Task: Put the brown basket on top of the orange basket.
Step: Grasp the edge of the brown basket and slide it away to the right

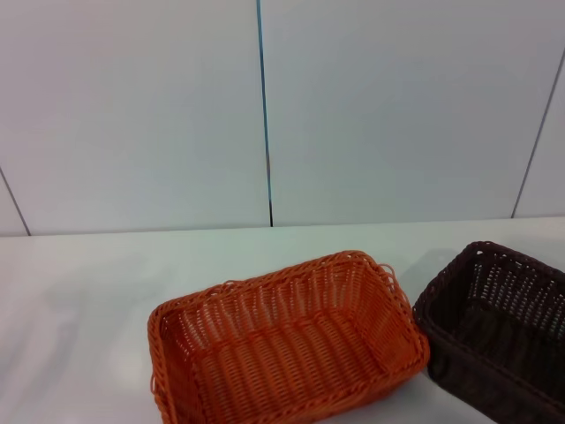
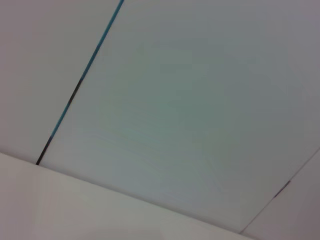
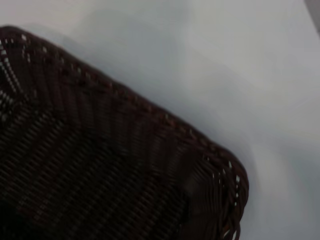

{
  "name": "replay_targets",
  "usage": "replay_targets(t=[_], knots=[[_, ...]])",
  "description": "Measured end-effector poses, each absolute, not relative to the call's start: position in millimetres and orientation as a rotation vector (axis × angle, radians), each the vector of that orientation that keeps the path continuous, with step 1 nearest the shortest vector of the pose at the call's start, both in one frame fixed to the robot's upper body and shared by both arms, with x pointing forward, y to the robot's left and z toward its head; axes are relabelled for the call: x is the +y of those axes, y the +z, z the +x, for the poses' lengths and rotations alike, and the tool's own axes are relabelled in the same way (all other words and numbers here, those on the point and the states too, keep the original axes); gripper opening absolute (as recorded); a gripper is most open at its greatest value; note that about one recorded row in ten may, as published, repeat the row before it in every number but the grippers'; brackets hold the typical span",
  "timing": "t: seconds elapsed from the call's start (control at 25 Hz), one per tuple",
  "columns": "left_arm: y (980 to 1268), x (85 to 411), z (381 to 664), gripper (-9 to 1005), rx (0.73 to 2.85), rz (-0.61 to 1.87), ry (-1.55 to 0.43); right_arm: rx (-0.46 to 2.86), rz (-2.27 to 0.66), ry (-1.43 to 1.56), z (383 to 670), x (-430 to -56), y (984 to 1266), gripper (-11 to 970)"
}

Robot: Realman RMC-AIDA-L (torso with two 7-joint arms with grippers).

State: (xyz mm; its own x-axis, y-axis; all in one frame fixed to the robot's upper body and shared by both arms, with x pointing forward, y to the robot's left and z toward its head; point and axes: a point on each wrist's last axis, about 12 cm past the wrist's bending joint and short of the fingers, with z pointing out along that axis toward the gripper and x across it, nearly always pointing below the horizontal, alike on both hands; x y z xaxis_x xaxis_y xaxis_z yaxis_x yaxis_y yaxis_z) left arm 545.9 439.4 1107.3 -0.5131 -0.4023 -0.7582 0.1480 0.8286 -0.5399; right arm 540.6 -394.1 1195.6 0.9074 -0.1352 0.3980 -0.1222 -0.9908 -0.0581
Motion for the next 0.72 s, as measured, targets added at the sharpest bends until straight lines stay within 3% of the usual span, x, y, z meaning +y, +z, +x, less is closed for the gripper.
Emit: replay_targets(t=[0.32,0.72], knots=[[1106.9,440.0,545.7,860,2.004,-0.188,-0.680,0.260,-3.024,-0.716,530.0,-398.0,1166.7,758],[1107.4,440.9,544.6,860,2.005,-0.183,-0.679,0.281,-2.932,-0.789,525.8,-394.7,1153.8,757]])
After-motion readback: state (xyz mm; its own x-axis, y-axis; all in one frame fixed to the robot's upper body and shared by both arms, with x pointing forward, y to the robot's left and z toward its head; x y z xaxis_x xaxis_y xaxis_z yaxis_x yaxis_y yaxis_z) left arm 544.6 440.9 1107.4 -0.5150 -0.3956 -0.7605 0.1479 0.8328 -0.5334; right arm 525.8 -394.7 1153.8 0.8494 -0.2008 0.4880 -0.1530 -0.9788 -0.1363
